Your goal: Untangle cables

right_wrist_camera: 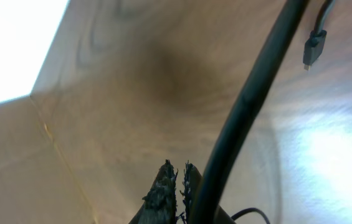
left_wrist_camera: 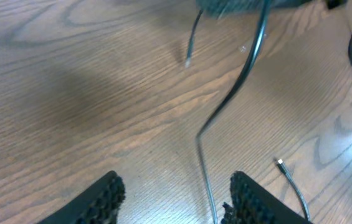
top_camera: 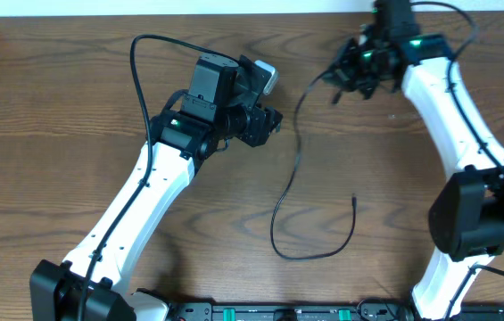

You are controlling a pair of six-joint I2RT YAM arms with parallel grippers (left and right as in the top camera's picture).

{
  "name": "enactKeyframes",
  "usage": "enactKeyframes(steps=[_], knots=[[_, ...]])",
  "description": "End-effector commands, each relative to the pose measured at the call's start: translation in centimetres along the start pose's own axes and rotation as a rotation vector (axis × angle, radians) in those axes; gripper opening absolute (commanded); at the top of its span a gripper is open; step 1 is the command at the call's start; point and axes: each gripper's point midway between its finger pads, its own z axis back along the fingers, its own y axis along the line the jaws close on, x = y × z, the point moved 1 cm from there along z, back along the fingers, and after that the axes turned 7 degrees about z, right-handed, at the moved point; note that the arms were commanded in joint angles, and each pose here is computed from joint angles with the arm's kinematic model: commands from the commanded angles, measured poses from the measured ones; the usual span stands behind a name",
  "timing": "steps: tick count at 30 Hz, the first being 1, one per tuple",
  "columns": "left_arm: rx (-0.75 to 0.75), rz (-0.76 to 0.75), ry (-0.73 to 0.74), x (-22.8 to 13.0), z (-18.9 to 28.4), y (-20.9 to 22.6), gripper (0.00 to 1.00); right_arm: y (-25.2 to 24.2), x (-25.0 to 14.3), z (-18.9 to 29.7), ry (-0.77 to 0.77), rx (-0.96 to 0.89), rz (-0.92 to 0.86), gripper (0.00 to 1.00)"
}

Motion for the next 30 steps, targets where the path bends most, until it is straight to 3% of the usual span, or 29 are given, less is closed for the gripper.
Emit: enactKeyframes(steps=[1,7,17,23,28,29,30], knots=[[0.012,-0.008,-0.009,0.3,0.3,0.1,0.59,-3.6,3.9,2.5,-0.089,-0.029,0.035,0.01],[0.012,-0.008,-0.009,0.3,0.3,0.1,0.66,-10.0,9.6,7.8,-0.252,-0.125,0.017,0.01],[0.015,0.008,0.022,-0.3,-0.6,0.4,0.66,-21.0,17.1,22.4,-0.599,-0.423,-0.064,0.01],[0.017,0.026,0.052,-1.0,-1.4,0.8,0.66,-23.7,18.8,30.1,-0.754,-0.52,-0.067,0.01],[0.017,0.026,0.052,-1.0,-1.5,0.8,0.66,-24.3,19.3,33.5,-0.809,-0.59,0.0,0.01],[0.017,0.026,0.052,-1.0,-1.5,0.8,0.66,-24.7,19.3,33.9,-0.814,-0.632,0.004,0.06],[0.017,0.026,0.053,-1.0,-1.5,0.8,0.66,-25.2,19.1,34.1,-0.813,-0.668,-0.007,0.18]])
